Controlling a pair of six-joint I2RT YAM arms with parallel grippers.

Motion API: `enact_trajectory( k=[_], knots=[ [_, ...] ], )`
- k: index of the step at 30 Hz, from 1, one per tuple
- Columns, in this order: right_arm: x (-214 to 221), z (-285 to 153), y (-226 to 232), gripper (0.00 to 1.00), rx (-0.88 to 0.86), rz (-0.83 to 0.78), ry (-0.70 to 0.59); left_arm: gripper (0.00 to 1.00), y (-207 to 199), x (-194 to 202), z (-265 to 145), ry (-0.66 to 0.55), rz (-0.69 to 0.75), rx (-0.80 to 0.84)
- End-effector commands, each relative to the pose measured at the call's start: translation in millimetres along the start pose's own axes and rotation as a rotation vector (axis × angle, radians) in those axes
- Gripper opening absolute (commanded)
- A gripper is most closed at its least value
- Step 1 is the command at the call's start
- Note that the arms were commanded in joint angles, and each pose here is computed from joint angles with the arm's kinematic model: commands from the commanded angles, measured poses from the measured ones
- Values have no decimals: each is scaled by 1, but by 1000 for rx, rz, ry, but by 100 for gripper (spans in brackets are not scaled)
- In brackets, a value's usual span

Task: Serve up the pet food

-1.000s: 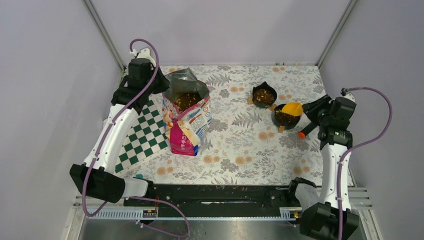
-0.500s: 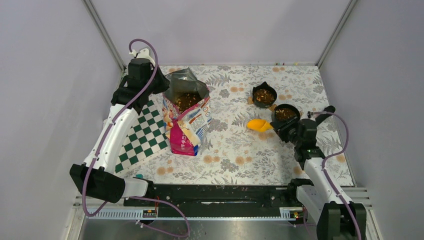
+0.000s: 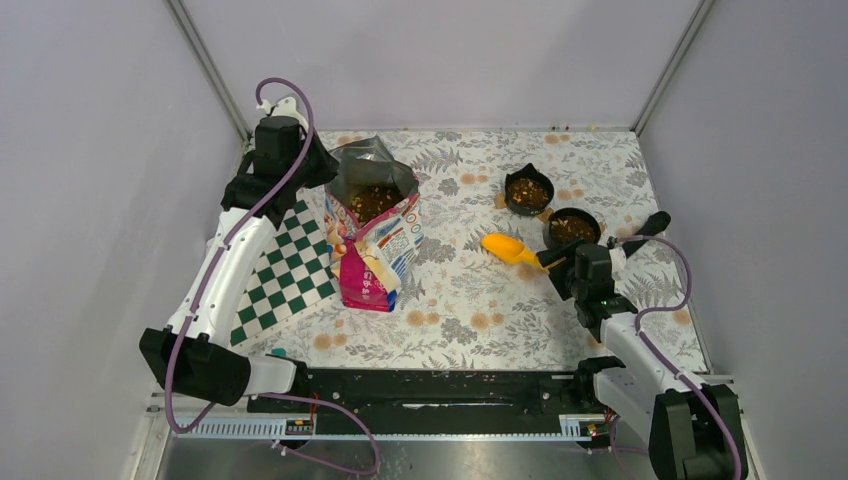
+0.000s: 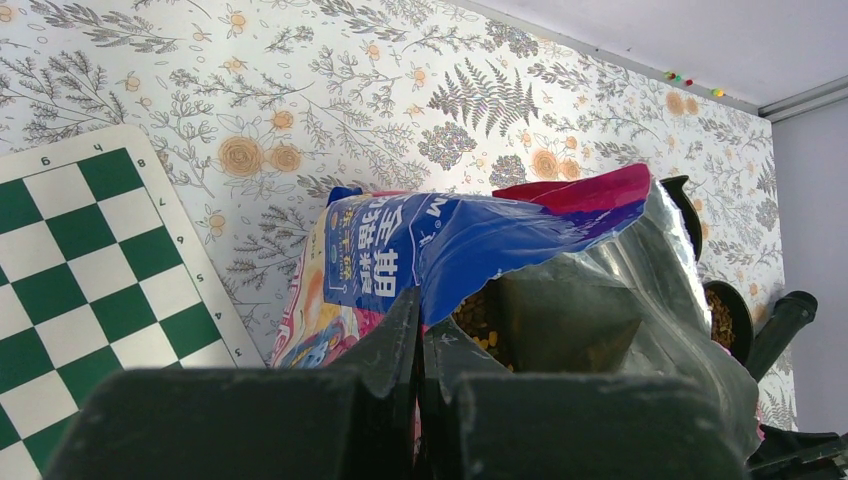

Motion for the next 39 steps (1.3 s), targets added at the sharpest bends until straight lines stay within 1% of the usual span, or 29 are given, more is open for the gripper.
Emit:
enact_trajectory(
  k=[1, 3, 8, 10, 12, 15, 18, 20, 21, 24, 27, 30, 31, 34, 37, 39],
  knots=[
    [-17, -11, -8, 77, 176, -62, -153, 0, -1, -23, -19, -116, 1, 25],
    [-21, -18, -4, 81, 203, -81, -179, 0, -1, -25, -19, -120, 4, 24],
    [-31, -36, 17, 89, 209, -105, -205, 0, -3, -28, -19, -123, 3, 42],
    [-35, -45, 28, 89, 223, -119, -217, 0, -3, -29, -19, -123, 5, 47],
    [-39, -55, 38, 89, 234, -176, -242, 0, -2, -30, -19, -126, 15, 37],
    [-36, -62, 62, 88, 145, -257, -227, 0, 0, -32, -15, -121, 39, 31],
    [-24, -64, 96, 88, -4, -364, -142, 0, 0, -34, -11, -107, 52, 23],
    [-10, -65, 119, 86, -116, -438, -82, 0, 1, -35, -9, -105, 59, 19],
    [-2, -65, 131, 83, -168, -466, -52, 0, 1, -35, -9, -106, 62, 19],
    [30, -71, 173, 79, -334, -574, 71, 0, 2, -40, -8, -122, 62, -4],
    [71, -83, 207, 79, -460, -714, 155, 0, 0, -43, -8, -126, 48, 10],
    [111, -98, 230, 80, -585, -832, 238, 0, -1, -43, -7, -126, 9, 10],
    [126, -105, 233, 80, -615, -869, 277, 0, -2, -43, -6, -124, -17, 10],
    [153, -123, 247, 80, -653, -942, 339, 0, -4, -44, -6, -128, -78, 19],
    [169, -140, 257, 79, -670, -1000, 341, 0, -7, -48, -8, -143, -128, 28],
    [175, -147, 258, 76, -653, -989, 350, 0, -10, -49, -10, -144, -145, 50]
  ],
)
Point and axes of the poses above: each gripper's point midway between its finger pads, its own z axis out along the fingers, its own y axis along the line the jaws close on, x = y × z, the point moved 9 cm from there along -z, back along the fingers, and after that the axes turned 14 degrees about z, right-handed, at the moved point
